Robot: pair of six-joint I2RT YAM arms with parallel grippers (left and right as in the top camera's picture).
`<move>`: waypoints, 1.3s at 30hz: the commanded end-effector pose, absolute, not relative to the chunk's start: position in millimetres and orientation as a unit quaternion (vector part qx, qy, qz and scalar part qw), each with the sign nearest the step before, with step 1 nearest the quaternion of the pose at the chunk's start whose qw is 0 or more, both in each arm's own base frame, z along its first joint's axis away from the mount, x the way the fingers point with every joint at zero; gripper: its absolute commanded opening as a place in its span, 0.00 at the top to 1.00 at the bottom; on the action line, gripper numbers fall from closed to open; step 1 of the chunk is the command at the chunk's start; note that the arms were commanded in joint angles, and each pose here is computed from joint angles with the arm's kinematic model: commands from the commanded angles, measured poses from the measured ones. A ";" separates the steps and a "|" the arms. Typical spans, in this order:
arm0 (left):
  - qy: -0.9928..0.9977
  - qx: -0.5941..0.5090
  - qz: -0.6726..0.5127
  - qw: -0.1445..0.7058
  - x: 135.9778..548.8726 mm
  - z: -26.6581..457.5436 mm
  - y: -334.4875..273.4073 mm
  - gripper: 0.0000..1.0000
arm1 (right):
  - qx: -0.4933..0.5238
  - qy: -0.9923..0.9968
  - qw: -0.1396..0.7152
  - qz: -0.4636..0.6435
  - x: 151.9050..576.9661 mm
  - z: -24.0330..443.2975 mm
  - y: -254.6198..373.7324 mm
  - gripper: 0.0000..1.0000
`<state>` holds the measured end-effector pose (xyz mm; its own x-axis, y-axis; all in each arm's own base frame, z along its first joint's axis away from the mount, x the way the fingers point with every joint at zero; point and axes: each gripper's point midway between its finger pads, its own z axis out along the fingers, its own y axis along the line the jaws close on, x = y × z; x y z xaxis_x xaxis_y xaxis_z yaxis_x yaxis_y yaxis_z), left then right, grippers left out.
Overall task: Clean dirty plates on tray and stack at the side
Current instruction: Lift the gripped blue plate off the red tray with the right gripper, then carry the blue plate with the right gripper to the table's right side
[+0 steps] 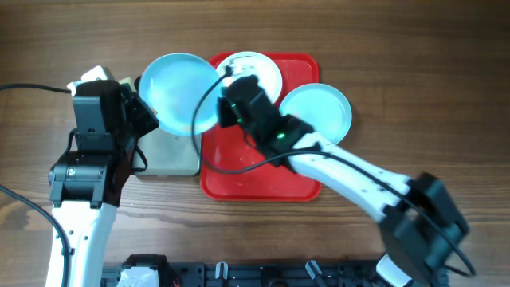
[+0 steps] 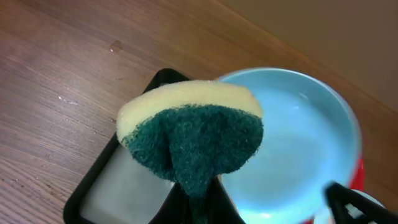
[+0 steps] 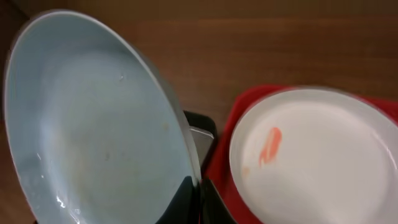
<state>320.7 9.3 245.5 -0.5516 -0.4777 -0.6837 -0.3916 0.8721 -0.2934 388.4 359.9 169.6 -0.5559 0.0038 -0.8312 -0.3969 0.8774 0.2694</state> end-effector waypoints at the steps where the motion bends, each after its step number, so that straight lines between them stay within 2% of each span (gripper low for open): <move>1: 0.879 -0.238 -0.056 0.410 319.2 249.0 8.9 0.96 | -0.159 0.815 0.546 0.111 411.1 173.0 361.9 0.96; 6: 0.879 -0.238 -0.056 0.410 319.2 249.1 9.0 0.96 | -0.250 0.729 0.636 0.018 427.6 209.2 369.1 0.96; 13: 0.878 -0.238 -0.056 0.411 319.6 249.6 8.9 0.96 | -0.304 0.642 0.704 -0.018 427.9 255.1 380.6 0.96; 18: 0.878 -0.238 -0.056 0.411 319.6 249.6 9.0 0.96 | -0.355 0.604 0.713 -0.029 422.2 262.3 392.2 0.96; 29: 0.878 -0.238 -0.056 0.411 319.7 249.6 8.9 0.96 | -0.359 0.558 0.749 0.013 412.5 287.5 405.2 0.96; 39: 0.878 -0.238 -0.056 0.411 319.7 249.6 9.0 0.96 | -0.404 0.525 0.749 -0.035 409.6 288.2 408.9 0.96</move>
<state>321.0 8.1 245.6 -0.5537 -0.4778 -0.6820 -0.3865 0.8729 -0.2978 410.9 403.7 284.0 0.4102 -0.4596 -0.7877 -0.3815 0.6980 -0.6059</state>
